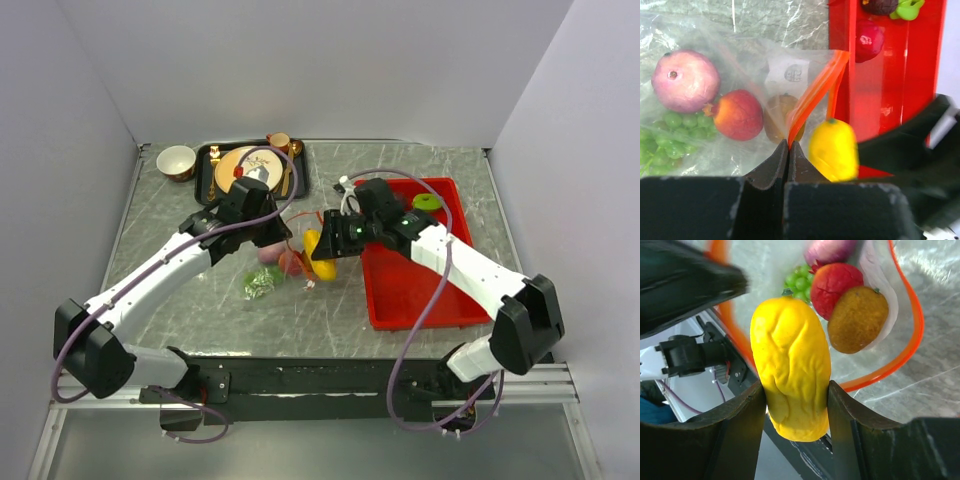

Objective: Place the food in the zip-top bag and seal the zipper
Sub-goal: Place the fake fruit in the zipper food storage bag.

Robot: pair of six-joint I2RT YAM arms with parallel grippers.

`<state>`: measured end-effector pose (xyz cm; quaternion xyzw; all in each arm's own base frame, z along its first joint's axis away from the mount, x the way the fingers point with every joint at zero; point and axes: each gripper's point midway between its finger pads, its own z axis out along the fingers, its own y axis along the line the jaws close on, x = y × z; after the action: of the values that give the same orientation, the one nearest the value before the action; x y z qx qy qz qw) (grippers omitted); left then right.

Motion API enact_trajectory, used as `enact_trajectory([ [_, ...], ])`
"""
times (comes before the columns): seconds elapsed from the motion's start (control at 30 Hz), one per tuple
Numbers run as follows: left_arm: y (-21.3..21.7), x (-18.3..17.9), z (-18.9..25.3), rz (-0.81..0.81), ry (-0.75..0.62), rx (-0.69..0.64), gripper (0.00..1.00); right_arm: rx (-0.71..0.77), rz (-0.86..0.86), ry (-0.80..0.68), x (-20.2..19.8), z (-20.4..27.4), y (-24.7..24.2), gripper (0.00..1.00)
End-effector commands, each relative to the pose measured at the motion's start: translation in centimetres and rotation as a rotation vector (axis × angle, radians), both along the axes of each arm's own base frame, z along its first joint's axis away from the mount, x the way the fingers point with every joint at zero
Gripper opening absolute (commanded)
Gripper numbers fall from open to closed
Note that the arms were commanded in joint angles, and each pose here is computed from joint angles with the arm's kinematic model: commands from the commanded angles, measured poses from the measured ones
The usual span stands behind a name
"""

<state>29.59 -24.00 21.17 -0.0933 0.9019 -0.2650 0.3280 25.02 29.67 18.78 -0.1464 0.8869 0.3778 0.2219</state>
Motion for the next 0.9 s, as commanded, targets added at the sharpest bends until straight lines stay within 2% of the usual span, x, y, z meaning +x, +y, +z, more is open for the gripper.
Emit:
enact_trajectory([
  [0.0,-0.3,-0.2,3.3,-0.011,-0.088,-0.071,0.01,0.030,-0.006,-0.017,1.1,0.4,1.6,0.27],
  [0.23,0.0,-0.9,4.0,-0.015,-0.120,-0.111,0.01,0.046,-0.037,0.043,3.1,0.6,3.7,0.27],
  [0.37,0.4,-0.9,3.6,-0.004,-0.108,-0.081,0.01,0.071,-0.010,0.052,3.1,1.2,5.3,0.27],
  [0.47,0.3,-0.9,3.6,-0.005,-0.107,-0.090,0.01,0.067,0.004,0.054,2.7,1.1,6.1,0.36],
  [0.7,0.6,-0.7,4.2,0.017,-0.126,-0.096,0.01,0.077,0.035,0.055,1.8,1.1,7.2,0.41],
  [0.8,0.8,-0.7,4.3,0.024,-0.128,-0.096,0.01,0.062,0.030,0.050,1.7,0.9,6.9,0.56],
  [0.83,0.8,-0.7,4.4,0.025,-0.132,-0.098,0.01,0.058,0.027,0.046,1.7,0.9,6.7,0.66],
  [0.87,0.9,-0.8,4.5,0.030,-0.136,-0.096,0.01,0.056,0.025,0.042,1.6,1.0,6.6,0.68],
])
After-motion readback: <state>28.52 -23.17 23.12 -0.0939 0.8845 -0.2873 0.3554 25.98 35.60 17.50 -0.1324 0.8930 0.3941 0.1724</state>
